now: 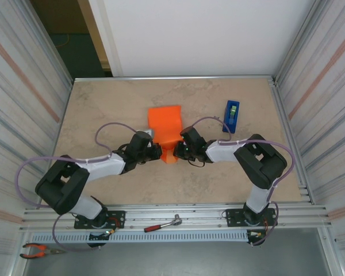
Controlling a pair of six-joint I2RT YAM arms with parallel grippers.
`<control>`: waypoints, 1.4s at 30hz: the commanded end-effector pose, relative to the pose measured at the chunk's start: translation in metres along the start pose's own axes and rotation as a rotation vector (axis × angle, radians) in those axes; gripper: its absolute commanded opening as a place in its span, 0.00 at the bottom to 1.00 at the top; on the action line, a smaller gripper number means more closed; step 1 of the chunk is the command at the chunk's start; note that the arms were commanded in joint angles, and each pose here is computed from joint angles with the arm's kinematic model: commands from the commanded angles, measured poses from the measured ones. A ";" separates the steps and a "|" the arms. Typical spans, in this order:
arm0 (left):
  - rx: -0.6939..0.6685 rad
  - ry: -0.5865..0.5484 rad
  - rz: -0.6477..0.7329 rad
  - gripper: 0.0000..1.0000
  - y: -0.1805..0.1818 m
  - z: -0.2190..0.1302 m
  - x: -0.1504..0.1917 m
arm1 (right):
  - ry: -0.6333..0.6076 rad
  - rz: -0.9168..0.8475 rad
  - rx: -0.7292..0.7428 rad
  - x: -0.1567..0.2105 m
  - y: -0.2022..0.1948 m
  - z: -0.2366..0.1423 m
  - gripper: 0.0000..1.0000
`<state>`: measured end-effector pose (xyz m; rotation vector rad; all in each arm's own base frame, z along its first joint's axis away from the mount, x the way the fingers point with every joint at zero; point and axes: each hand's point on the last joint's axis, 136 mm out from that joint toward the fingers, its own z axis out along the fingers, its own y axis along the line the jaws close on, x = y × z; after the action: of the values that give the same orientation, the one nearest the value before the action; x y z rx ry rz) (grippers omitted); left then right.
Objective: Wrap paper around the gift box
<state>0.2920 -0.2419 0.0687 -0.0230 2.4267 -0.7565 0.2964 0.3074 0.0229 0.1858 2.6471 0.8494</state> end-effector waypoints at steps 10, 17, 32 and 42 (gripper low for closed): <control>0.046 -0.079 0.015 0.14 -0.012 -0.044 -0.050 | -0.011 0.004 -0.031 0.001 0.007 -0.025 0.00; 0.012 -0.129 0.005 0.38 0.007 -0.066 -0.070 | -0.048 0.003 0.007 0.005 -0.001 -0.050 0.07; -0.066 -0.106 -0.031 0.73 0.042 -0.075 -0.051 | -0.012 0.013 0.035 0.018 0.002 -0.033 0.40; -0.104 -0.042 -0.060 0.76 0.060 -0.063 -0.028 | -0.036 -0.024 0.048 0.002 0.006 -0.044 0.37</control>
<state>0.2963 -0.1598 0.1079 -0.1396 2.3958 -0.6641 0.2705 0.2966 0.0492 0.1816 2.6477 0.8152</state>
